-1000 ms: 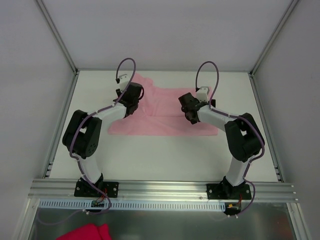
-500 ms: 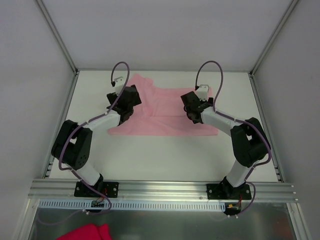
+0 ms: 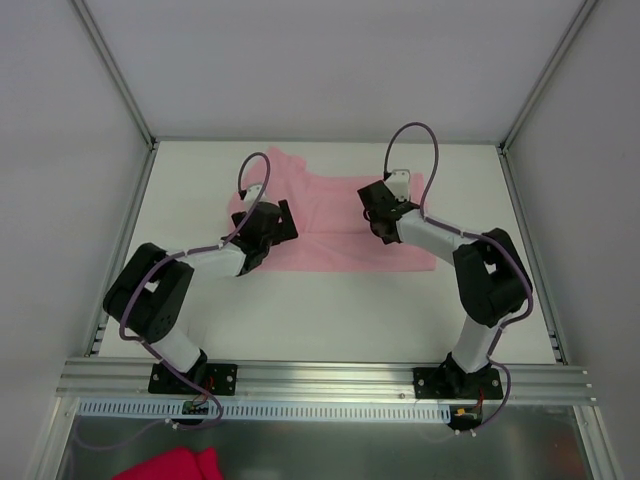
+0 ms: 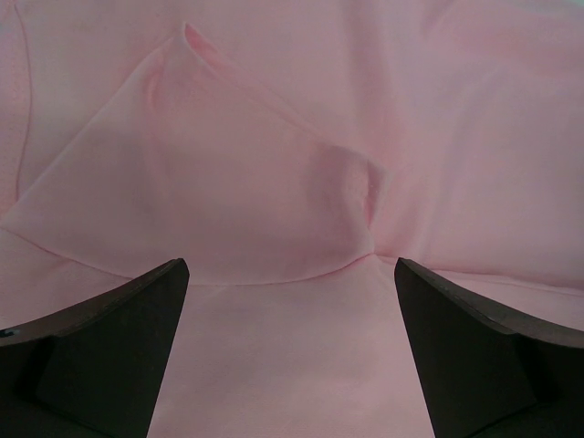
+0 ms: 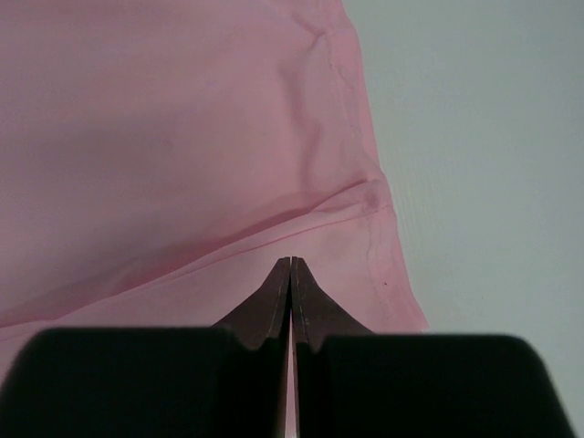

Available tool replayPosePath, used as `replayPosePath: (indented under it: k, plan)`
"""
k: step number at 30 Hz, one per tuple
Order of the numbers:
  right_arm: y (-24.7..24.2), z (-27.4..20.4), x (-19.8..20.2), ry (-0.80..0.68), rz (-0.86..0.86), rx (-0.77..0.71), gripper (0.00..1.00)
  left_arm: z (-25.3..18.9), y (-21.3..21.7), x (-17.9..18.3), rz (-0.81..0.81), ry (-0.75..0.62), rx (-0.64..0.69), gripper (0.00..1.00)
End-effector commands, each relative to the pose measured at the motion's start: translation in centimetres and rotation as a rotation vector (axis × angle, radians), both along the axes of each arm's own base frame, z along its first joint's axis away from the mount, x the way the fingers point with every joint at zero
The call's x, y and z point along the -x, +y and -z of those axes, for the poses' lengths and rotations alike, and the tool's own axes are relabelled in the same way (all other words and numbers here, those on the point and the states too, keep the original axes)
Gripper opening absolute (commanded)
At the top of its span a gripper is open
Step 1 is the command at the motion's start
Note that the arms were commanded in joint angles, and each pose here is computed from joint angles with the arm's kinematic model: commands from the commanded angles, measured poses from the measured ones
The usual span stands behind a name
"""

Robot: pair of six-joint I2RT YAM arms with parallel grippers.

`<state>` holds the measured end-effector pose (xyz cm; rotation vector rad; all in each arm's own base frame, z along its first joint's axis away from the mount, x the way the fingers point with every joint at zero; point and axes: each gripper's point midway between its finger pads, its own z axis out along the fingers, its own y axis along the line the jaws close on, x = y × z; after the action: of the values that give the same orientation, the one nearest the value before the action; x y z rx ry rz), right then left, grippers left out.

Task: Fold and stack the t-shirts
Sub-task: Fold the flattened tshirt in 1/3 of the way

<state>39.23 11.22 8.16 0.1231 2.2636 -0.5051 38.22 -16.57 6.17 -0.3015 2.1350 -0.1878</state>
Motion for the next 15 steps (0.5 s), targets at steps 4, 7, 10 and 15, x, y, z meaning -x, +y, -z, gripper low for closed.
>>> replayPosePath:
  k: [4,7,10,15]
  plan:
    - [1.5,0.6,-1.5,0.035,-0.036,-0.026,0.01,1.4,-0.7,-0.5,-0.020,-0.007,0.035,0.99]
    - [1.5,1.4,-1.9,0.062,-0.030,-0.025,0.01,2.1,-0.2,-0.1,-0.035,0.006,0.017,0.99]
    - [0.9,1.9,-2.1,0.081,-0.007,-0.032,0.01,2.2,0.4,0.3,-0.056,0.013,0.010,0.99]
    - [0.5,2.4,-2.2,0.116,-0.008,-0.052,0.01,2.5,1.7,1.8,-0.112,0.035,0.009,0.99]
